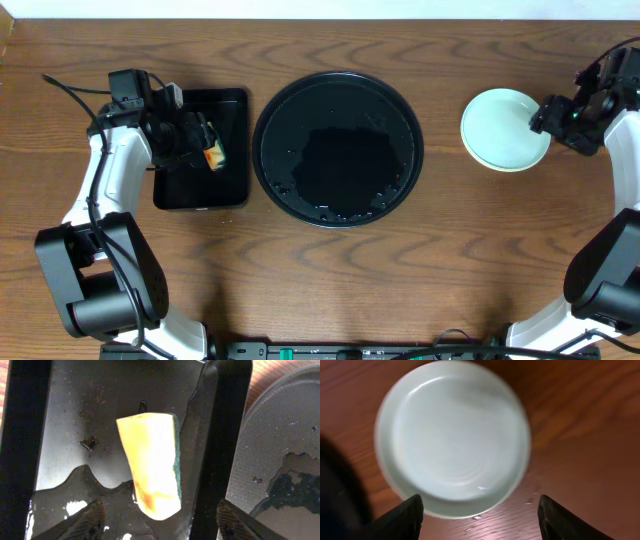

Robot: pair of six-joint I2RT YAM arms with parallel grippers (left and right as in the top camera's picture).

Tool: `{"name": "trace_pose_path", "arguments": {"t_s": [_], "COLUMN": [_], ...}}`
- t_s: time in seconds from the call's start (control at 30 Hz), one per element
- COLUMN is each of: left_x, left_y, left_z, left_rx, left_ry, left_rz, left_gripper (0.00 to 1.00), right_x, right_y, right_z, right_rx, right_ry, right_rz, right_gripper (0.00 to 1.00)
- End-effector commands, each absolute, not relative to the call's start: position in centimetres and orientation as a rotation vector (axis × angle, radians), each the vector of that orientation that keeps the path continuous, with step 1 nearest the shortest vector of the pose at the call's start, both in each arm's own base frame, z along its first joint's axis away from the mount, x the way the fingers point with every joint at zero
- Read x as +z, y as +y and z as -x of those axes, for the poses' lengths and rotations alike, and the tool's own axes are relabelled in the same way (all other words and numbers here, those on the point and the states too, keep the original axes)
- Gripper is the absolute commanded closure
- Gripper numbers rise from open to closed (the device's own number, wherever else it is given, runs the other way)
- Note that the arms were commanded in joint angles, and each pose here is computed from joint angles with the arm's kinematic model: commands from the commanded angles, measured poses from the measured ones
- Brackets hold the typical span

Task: Clean dirty plates on tray and stack at the side
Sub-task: 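Lower the sponge into the black rectangular tray with the left gripper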

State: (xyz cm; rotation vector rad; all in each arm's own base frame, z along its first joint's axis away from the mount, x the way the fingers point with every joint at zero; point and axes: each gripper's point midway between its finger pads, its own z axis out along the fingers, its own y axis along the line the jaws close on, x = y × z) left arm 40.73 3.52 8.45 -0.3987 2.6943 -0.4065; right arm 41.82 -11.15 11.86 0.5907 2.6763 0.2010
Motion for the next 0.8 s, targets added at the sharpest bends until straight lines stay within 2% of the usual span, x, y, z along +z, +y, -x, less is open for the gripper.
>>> {"name": "trace_pose_path", "arguments": {"t_s": [0.0, 0.13, 0.23, 0.27, 0.3, 0.33, 0.4, 0.53, 0.77], "left_x": [8.4, 8.4, 8.4, 8.4, 8.4, 8.5, 9.1, 10.4, 8.0], "left_y": [3.7, 3.7, 3.7, 3.6, 3.6, 3.3, 2.1, -0.8, -2.0], "left_z": [-40.6, -40.6, -40.4, -40.3, -40.4, -40.5, -40.9, -41.2, -41.1], "left_rx": [-0.396, -0.396, -0.398, -0.400, -0.407, -0.430, -0.534, -0.747, -0.590], "left_ry": [2.696, 2.696, 2.704, 2.706, 2.704, 2.698, 2.668, 2.614, 2.709], "left_rz": [0.395, 0.395, 0.398, 0.399, 0.397, 0.391, 0.362, 0.306, 0.288], "left_gripper": [0.26, 0.26, 0.27, 0.37, 0.52, 0.64, 0.92, 0.92, 0.92], "right_x": [12.4, 12.3, 12.3, 12.3, 12.3, 12.3, 12.3, 12.3, 12.3], "right_y": [-9.0, -8.0, -7.2, -6.9, -6.6, -6.4, -5.9, -5.8, -5.8], "right_z": [-41.9, -42.0, -42.1, -42.1, -42.2, -42.2, -42.2, -42.3, -42.3], "right_rx": [0.361, 0.373, 0.379, 0.381, 0.383, 0.385, 0.388, 0.388, 0.388], "right_ry": [2.674, 2.685, 2.691, 2.694, 2.698, 2.700, 2.703, 2.703, 2.703], "right_rz": [-0.492, -0.465, -0.439, -0.431, -0.423, -0.415, -0.402, -0.399, -0.399], "right_gripper": [0.28, 0.28, 0.22, 0.20, 0.15, 0.01, 0.01, 0.01, 0.01]}}
